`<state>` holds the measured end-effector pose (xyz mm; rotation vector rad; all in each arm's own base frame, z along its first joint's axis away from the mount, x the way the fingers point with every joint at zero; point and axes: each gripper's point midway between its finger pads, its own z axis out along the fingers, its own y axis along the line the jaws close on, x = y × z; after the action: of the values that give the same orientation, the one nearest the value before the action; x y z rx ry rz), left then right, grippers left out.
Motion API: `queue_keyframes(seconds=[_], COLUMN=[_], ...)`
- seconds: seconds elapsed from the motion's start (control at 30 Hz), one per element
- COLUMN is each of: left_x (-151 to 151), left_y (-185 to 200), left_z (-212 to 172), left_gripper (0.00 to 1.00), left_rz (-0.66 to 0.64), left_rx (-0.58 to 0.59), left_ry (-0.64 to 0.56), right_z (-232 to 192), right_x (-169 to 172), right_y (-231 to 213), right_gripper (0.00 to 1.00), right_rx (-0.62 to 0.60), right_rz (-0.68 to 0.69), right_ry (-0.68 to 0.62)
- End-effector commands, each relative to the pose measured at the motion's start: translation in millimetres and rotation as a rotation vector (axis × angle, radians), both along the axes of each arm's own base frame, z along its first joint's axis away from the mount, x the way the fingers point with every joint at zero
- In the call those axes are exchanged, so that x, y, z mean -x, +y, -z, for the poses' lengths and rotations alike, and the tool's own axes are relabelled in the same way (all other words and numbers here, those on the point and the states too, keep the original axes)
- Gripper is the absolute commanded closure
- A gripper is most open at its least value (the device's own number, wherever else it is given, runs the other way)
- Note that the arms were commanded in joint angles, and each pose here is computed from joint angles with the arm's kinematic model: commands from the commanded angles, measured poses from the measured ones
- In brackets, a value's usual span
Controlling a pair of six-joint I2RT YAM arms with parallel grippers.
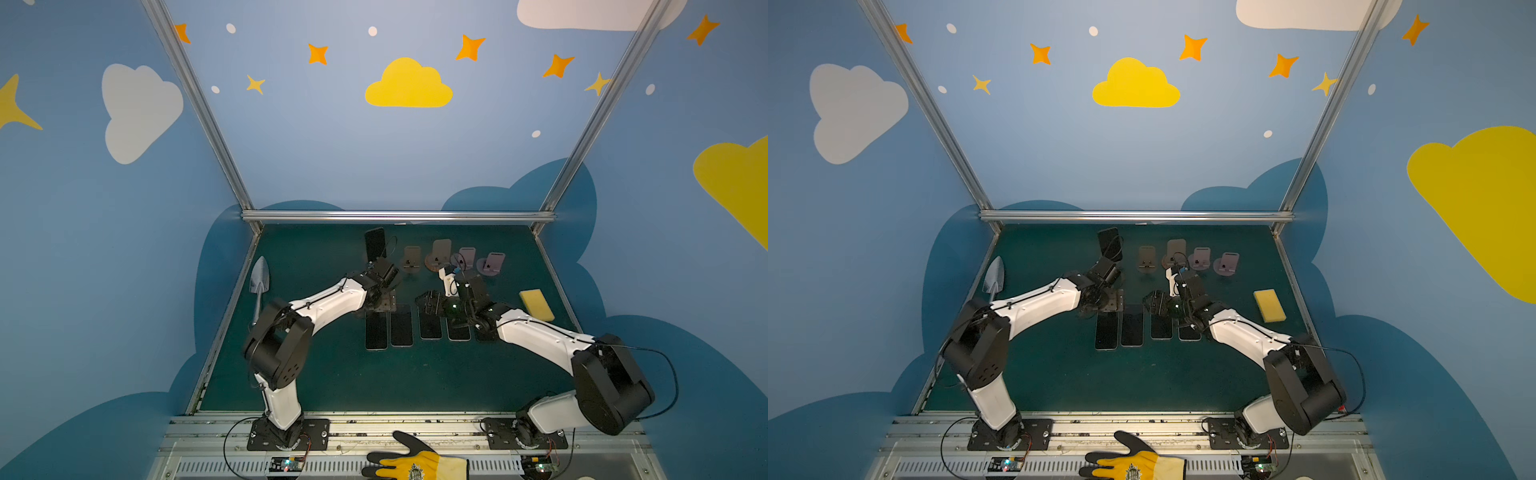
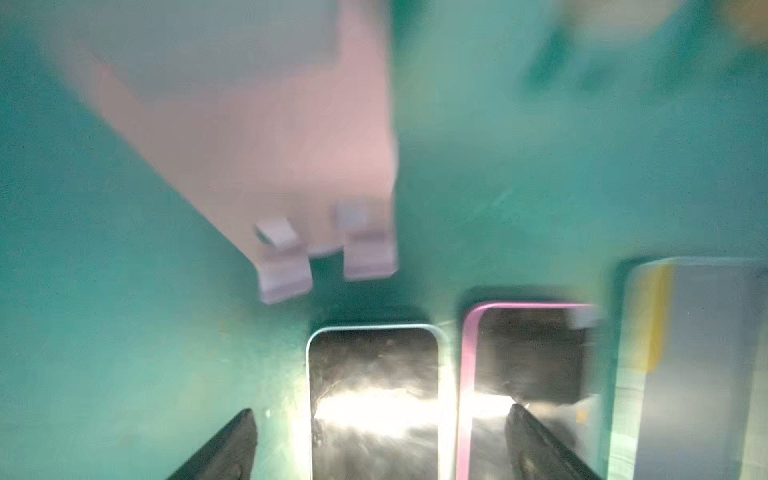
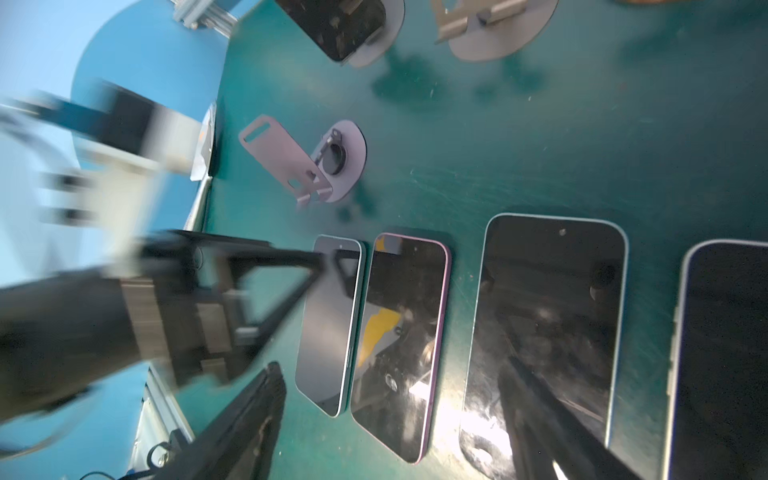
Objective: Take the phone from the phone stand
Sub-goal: 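Open the left gripper and raise it off the light-blue-edged phone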
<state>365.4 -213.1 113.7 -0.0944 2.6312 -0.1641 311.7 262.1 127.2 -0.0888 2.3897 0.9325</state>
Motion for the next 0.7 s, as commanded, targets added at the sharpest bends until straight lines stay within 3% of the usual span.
queue_keyframes(seconds=[0.0,0.1,0.3,0.67], left_x=[-11.7,-28.1,-40.5,-75.0], left_y=[19.8,29.7,39.6,43.1], left_z=[-41.1,-48.3,-29.3,8.1], left_gripper=[0.00,0.00,0.00,0.04], left_rz=[-0.054,-0.185,-0.363,-0.325], left_rx=[-0.034,-0.027,-0.057,-0.160], left_ry=[-0.113,-0.189,-0.181,-0.150], right_z=[-5.5,-6.6,-6.0,-12.8], right_x=[-1.0,-1.2,-1.6,-0.1], right_y=[-9.0,-13.1,-14.0,-18.0], right_gripper=[0.18,0.18,0.17,0.18], right_rx=[0.013,0.010,0.026,0.032], right_rz=[0.033,0.057,0.056,0.062], right_ry=[-0.037,-0.046,-0.042,-0.064])
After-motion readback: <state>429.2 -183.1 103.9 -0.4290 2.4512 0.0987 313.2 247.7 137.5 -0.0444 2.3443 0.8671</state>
